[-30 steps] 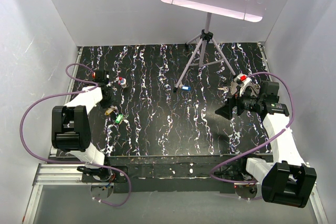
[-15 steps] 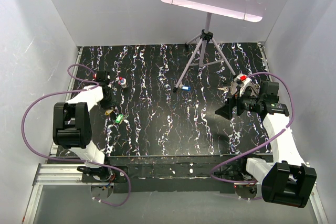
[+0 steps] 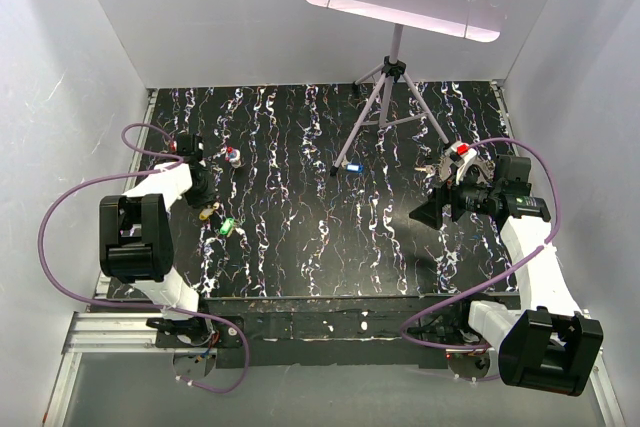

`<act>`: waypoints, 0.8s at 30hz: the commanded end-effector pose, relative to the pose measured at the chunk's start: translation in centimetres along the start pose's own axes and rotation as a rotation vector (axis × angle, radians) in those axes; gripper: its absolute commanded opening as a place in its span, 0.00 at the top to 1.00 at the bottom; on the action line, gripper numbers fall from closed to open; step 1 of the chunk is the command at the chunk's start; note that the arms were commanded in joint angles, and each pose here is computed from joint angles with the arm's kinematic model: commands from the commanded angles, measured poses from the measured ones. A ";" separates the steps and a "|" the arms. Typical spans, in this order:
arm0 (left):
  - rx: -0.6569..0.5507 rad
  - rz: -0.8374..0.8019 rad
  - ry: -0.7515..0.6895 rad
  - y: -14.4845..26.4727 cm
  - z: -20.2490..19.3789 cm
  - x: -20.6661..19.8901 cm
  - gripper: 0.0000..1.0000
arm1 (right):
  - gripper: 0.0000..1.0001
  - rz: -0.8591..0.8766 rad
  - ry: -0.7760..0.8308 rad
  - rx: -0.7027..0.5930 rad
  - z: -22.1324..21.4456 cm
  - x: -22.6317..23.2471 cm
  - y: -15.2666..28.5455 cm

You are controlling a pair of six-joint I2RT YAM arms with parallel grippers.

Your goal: Put the keys on the keyring

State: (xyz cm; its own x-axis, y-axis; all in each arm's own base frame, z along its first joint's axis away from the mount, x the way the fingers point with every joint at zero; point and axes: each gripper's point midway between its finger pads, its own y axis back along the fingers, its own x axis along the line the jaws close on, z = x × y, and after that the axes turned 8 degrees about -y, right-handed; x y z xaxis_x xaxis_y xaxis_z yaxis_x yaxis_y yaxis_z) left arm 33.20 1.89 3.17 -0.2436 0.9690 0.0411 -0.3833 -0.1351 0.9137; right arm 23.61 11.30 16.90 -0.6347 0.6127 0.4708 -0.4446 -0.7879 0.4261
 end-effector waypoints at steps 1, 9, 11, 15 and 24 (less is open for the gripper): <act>-0.047 0.005 -0.001 0.7 1.8 0.1 0.85 | 0.00 0.007 0.061 -0.029 2.0 0.6 0.4; -0.043 -0.010 -0.002 0.6 1.8 -0.2 0.85 | 0.00 0.006 0.061 -0.029 2.0 0.5 0.4; -0.041 -0.013 -0.004 0.5 1.8 -0.2 0.86 | 0.00 0.008 0.061 -0.029 2.0 0.5 0.4; -0.037 -0.016 -0.004 0.4 1.7 -0.3 0.86 | 0.00 0.009 0.062 -0.030 2.0 0.6 0.4; -0.027 -0.023 -0.011 0.2 1.6 -0.4 0.92 | 0.00 0.013 0.060 -0.029 1.9 0.6 0.4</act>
State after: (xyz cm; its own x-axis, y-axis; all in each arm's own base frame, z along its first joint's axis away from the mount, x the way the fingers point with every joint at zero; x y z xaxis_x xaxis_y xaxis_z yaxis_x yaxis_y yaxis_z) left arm 33.52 1.77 3.11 -0.2339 0.9716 0.0364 -0.3837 -0.1266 0.9147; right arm 23.77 11.33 17.26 -0.6404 0.6120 0.4641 -0.4474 -0.7884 0.4222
